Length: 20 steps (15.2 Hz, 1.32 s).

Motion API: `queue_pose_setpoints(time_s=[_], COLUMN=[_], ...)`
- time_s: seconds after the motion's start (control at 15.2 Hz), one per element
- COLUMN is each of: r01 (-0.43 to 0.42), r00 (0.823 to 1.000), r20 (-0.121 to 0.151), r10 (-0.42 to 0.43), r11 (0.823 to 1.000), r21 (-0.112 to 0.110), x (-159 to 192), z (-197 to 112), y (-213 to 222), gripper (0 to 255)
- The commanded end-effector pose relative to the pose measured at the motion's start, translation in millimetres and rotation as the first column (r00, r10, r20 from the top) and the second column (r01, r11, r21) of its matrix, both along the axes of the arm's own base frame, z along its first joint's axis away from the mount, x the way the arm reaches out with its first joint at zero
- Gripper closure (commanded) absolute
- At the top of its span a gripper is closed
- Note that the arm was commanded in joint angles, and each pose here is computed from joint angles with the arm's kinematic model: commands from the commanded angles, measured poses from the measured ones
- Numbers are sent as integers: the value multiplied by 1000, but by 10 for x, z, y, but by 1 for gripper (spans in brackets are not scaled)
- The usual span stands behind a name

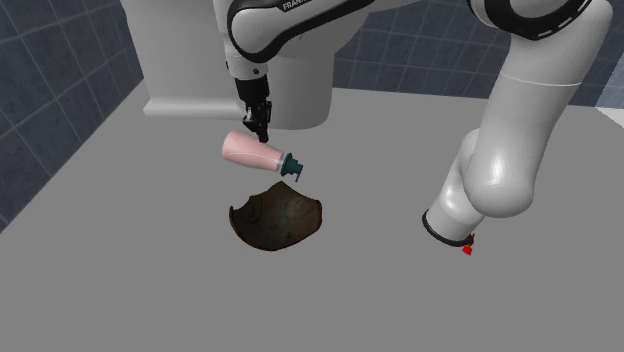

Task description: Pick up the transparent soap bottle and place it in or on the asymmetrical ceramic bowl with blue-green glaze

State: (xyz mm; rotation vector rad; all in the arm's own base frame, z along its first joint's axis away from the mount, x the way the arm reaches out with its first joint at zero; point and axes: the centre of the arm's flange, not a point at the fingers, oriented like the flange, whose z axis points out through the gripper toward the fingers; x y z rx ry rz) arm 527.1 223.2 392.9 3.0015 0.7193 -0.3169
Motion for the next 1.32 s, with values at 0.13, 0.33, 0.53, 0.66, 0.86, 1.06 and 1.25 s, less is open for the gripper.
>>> queue_pose_setpoints(time_s=[0.13,0.33,0.53,0.66,0.86,1.06,1.25], r01=[-8,-27,-27,-27,-27,-27,-27], r00=[981,941,941,941,941,941,941], r20=[193,337,337,337,337,337,337], r10=[-11,-31,-31,-31,-31,-31,-31], r11=[995,986,986,986,986,986,986], r21=[95,166,166,166,166,166,166], x=[-536,-941,-916,-900,-887,-887,-887], z=[26,-94,-250,-354,-436,-436,-436], y=[-264,-462,-448,-439,-432,-432,-432], gripper=[0,0,0,0,0,0,0])
